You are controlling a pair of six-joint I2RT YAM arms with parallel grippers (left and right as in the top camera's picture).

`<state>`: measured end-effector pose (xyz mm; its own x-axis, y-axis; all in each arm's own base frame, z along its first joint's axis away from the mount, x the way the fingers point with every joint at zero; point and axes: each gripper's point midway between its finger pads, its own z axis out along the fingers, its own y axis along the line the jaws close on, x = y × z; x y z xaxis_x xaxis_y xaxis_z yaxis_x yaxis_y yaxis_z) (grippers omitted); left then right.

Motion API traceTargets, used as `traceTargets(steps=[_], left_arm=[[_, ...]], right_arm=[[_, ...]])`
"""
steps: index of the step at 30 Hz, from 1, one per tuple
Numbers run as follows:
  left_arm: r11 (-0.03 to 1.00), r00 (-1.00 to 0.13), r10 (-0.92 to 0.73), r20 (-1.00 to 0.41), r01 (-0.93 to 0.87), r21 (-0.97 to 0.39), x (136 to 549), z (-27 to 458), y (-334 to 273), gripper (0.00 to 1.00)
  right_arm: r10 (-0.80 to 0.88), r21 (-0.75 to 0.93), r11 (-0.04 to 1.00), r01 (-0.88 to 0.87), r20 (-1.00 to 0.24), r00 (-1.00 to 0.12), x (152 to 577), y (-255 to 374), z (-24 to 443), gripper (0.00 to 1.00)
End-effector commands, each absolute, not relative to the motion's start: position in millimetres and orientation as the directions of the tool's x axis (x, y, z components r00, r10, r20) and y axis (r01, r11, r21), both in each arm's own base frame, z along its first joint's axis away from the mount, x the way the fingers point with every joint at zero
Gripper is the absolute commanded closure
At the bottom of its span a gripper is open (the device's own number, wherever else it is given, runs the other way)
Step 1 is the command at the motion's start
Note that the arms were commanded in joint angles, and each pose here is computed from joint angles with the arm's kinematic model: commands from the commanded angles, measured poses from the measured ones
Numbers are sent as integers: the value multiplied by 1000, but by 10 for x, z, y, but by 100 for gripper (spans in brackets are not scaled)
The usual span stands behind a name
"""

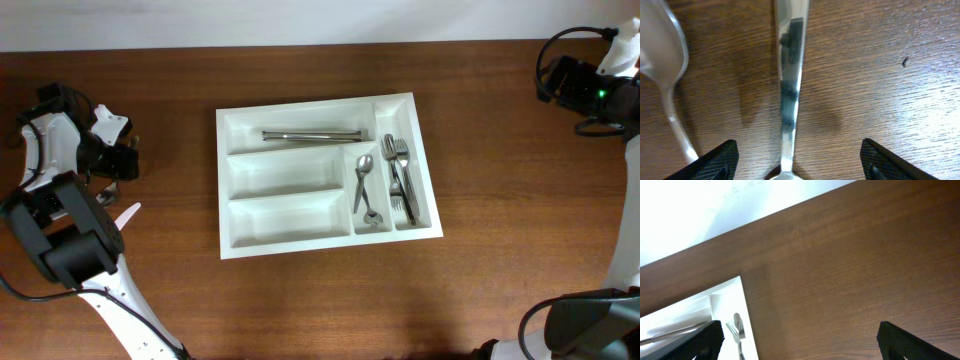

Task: Pack container
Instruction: 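Lower the left gripper onto the metal spoon handle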

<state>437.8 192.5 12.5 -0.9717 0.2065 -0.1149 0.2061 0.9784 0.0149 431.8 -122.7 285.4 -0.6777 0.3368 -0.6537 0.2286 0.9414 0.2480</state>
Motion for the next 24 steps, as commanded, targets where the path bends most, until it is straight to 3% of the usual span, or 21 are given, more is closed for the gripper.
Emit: traceTargets(steps=[1,6,12,24], left_arm=[[978,-969,207,-134,209,-1,4387,142,1979,21],[979,-971,198,-133,201,-11,4364,141,1996,23],[979,-972,199,-128,202,-15,4350,131,1989,38],[964,-957,264,-122,267,-12,4318,53,1974,43]], right_arm=[[340,258,940,222,-667,-663,4311,-1215,2941,1],[340,258,940,222,-667,-663,4311,-1215,2941,1],[340,258,940,222,-667,-663,4311,-1215,2941,1],[340,258,940,222,-667,-663,4311,-1215,2941,1]])
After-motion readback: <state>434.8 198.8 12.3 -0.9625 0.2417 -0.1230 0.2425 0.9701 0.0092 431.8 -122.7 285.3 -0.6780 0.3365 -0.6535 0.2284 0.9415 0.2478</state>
